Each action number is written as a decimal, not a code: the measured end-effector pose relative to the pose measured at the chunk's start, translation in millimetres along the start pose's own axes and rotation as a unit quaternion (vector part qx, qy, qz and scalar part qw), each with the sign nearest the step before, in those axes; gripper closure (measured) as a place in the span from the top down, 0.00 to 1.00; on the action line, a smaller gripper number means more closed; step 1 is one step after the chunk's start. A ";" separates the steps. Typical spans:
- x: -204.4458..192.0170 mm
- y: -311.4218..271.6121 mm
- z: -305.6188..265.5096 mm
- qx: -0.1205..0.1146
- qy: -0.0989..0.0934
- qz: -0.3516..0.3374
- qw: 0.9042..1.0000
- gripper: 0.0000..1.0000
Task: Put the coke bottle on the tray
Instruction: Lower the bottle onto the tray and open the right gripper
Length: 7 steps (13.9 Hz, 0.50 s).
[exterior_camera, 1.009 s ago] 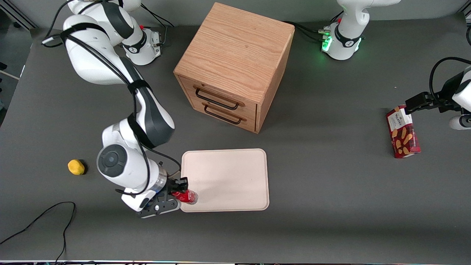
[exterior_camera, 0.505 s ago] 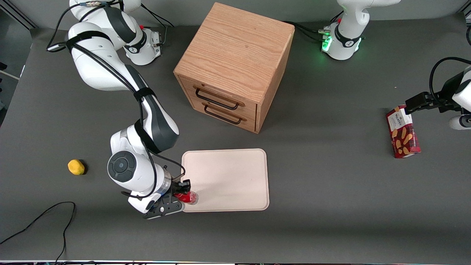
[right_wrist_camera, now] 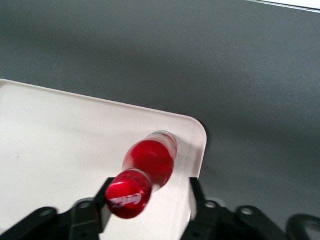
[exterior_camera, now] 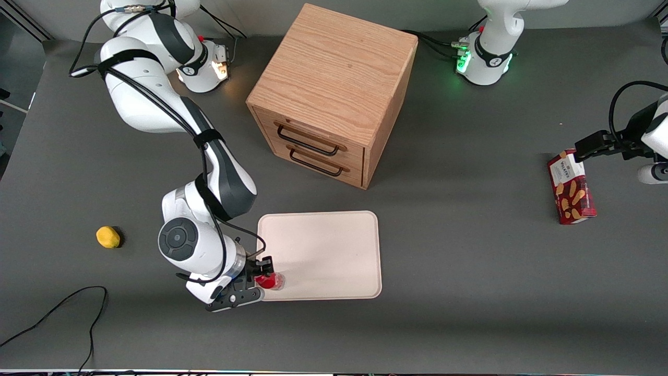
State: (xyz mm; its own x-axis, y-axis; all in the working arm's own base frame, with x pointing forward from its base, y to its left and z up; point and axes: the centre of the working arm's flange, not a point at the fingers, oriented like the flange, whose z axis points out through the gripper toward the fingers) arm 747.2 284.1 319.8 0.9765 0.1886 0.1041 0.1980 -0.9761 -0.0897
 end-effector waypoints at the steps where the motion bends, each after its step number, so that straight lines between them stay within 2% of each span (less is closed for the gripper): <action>1: 0.9 -0.3 -0.5 0.001 0.005 0.001 1.000 0.82; 2: 1.5 -0.5 -0.9 0.002 0.007 0.001 1.000 0.93; 3: 1.9 -0.6 -1.6 0.002 0.009 0.001 1.000 1.00; 6: 4.9 -2.6 -20.4 0.004 0.024 0.002 1.000 1.00; 7: 3.8 -3.6 -35.1 0.002 0.022 0.001 1.000 1.00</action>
State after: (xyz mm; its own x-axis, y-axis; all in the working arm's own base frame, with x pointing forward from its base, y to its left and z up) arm 747.2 284.5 355.3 0.9724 0.1809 0.1473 0.1959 -0.9760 -0.0947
